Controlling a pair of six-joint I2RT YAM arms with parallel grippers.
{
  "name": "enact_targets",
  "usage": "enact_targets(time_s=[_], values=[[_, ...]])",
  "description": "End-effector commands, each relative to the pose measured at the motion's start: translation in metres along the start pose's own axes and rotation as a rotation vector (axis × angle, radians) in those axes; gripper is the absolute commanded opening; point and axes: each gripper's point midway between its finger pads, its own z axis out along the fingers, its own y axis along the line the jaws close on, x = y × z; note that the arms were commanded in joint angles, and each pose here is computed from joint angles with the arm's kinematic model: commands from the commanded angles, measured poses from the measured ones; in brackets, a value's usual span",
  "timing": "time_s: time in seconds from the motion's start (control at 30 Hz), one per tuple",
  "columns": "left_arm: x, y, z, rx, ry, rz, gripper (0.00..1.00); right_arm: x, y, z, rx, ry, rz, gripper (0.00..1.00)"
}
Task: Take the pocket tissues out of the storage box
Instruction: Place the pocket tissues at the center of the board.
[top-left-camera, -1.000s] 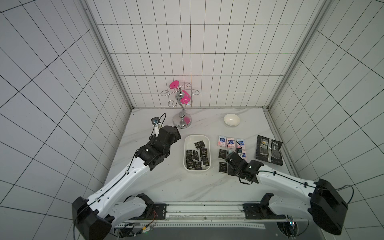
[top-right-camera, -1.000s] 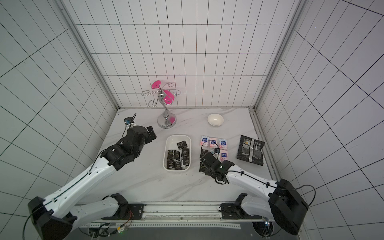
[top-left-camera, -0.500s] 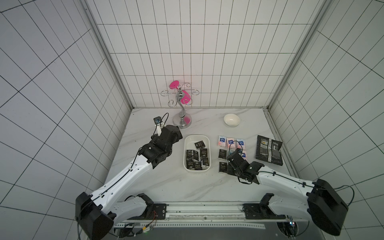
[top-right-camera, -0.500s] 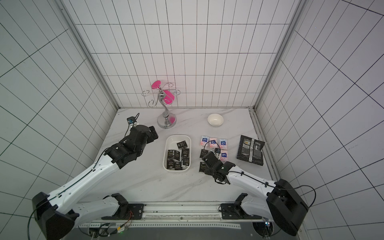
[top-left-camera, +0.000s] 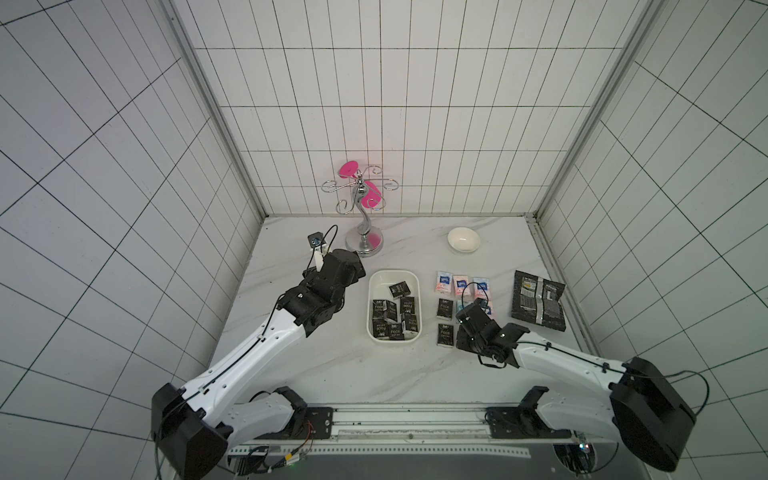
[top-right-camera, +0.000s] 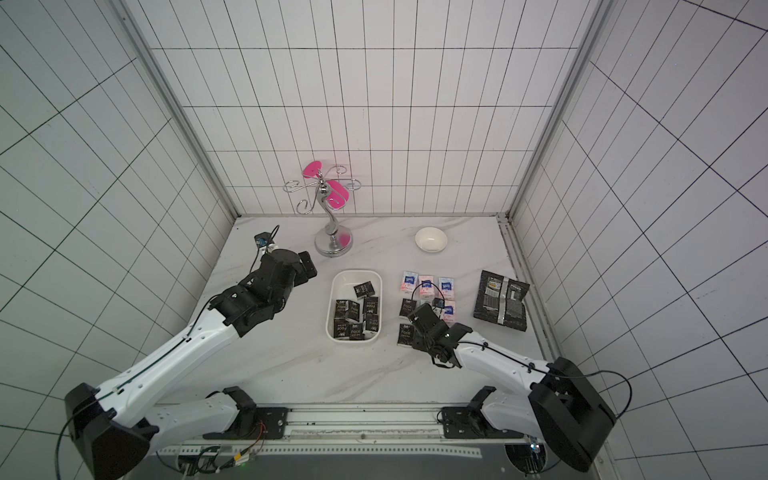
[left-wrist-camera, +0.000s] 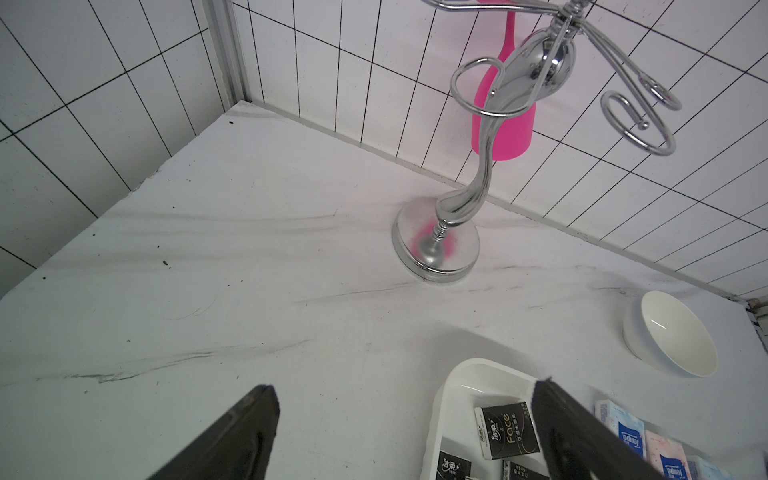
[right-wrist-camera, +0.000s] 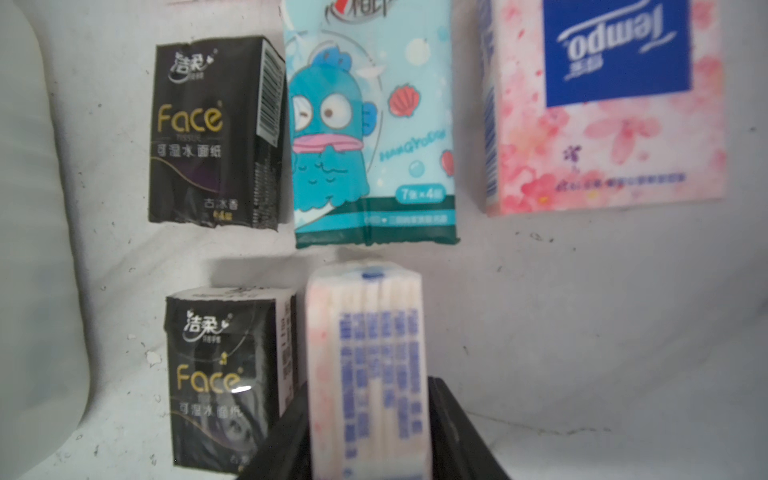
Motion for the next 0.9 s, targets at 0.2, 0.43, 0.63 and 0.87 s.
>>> enact_targets(time_s=[0.2,0.43,0.63,0.87], values=[[-0.013,-0.008,-0.004,0.025,-0.037,-0.024,0.98,0.006,-0.024,-0.005,0.078,0.016,-0.005,0.52],[-0.012,-0.011,-0.004,0.033,-0.036,-0.027,0.98,-0.007,-0.024,-0.024,0.061,-0.047,-0.039,0.47],[-0.007,-0.010,-0.003,0.032,-0.028,-0.027,0.98,-0.004,-0.025,-0.019,0.065,-0.035,-0.059,0.41],[-0.009,-0.008,-0.006,0.031,-0.042,-0.026,0.98,-0.008,-0.025,-0.021,0.073,-0.051,-0.062,0.32]])
